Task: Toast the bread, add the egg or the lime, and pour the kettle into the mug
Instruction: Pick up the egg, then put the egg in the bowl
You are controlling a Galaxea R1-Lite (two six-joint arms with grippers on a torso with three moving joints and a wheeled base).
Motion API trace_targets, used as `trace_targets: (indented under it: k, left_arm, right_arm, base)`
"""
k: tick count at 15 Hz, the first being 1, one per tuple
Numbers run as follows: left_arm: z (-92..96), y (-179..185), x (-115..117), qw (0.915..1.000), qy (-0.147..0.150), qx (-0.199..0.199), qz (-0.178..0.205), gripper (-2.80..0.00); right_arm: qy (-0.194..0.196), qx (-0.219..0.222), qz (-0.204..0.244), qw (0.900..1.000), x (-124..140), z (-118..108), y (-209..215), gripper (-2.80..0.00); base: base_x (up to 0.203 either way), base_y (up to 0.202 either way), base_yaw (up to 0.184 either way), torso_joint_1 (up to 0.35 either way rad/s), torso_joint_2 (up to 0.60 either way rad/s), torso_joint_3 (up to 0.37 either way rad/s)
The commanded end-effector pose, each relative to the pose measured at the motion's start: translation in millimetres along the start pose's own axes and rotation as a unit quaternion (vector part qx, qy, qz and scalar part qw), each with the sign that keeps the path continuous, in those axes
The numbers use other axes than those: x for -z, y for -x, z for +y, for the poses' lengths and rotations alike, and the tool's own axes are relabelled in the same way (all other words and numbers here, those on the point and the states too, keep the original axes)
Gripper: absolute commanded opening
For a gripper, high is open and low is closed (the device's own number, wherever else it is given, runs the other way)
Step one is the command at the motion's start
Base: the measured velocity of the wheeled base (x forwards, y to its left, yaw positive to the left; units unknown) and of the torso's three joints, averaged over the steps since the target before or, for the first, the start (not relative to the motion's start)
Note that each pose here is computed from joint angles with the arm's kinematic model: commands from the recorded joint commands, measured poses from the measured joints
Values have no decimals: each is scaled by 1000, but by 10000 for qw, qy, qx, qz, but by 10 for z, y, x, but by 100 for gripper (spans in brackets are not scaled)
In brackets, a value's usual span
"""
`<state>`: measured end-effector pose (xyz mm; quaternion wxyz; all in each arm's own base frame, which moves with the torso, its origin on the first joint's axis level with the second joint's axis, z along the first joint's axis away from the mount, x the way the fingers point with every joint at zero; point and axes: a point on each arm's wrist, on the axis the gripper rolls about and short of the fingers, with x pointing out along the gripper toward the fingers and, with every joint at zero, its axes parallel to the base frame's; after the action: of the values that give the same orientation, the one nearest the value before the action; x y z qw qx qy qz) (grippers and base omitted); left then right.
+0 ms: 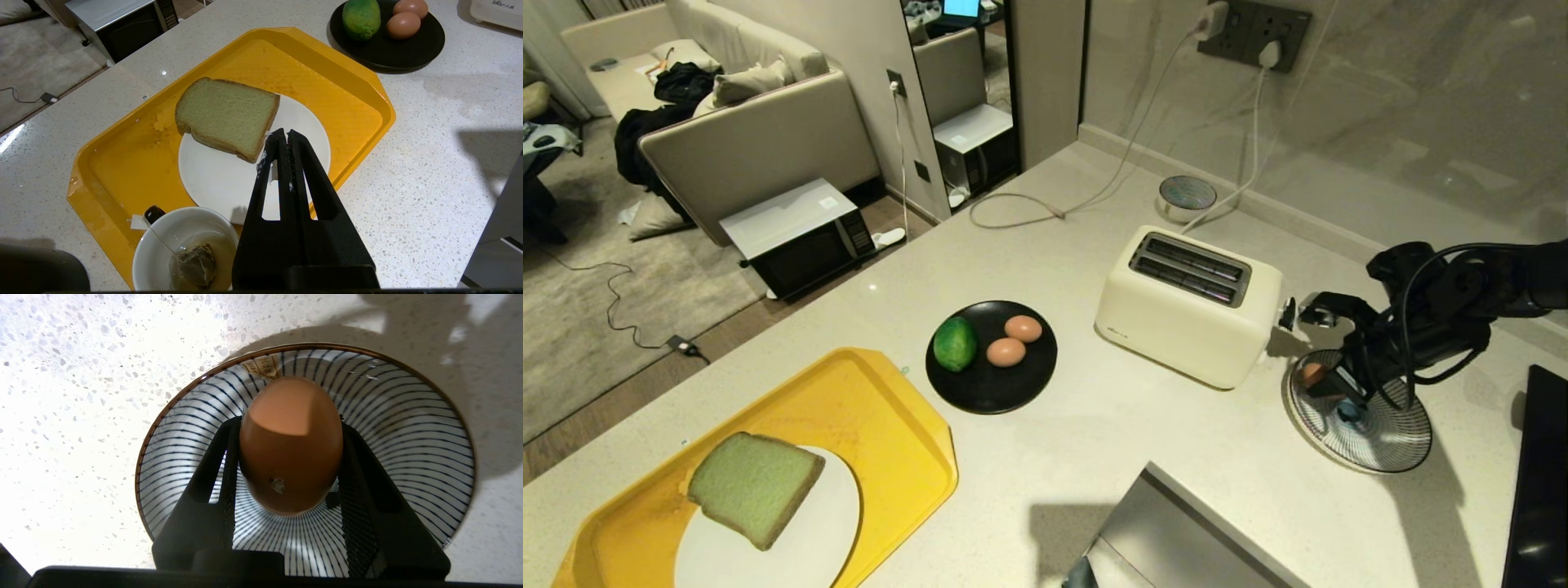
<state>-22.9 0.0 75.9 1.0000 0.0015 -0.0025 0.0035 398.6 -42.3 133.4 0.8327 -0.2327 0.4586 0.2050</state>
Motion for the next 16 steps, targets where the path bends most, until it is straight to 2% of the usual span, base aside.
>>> trace_targets:
  k: [1, 4, 9, 12, 16]
  left_arm:
    - [0, 1, 0, 10000, 0, -3, -5, -280]
    - [0, 1, 0, 10000, 0, -3, -5, -280]
    - [0, 1, 0, 10000, 0, -3, -5, -280]
    - [0, 1, 0, 10000, 0, -3, -5, -280]
    - [0, 1, 0, 10000, 0, -3, -5, -280]
  right_arm:
    - [36, 103, -111, 9999, -24, 8, 154, -280]
    - [-9, 326, -267, 9991, -16, -34, 395, -280]
    - [-142, 846, -742, 9935, 46, -97, 1024, -280]
    - [-198, 1103, -1064, 9880, 100, 28, 1531, -280]
    - [-193, 1522, -1521, 9764, 193, 345, 2141, -280]
  base:
    - [0, 0, 0, 0, 0, 0]
    - [0, 0, 0, 0, 0, 0]
    - [0, 0, 0, 0, 0, 0]
    - [0, 0, 0, 0, 0, 0]
    - [0, 0, 0, 0, 0, 0]
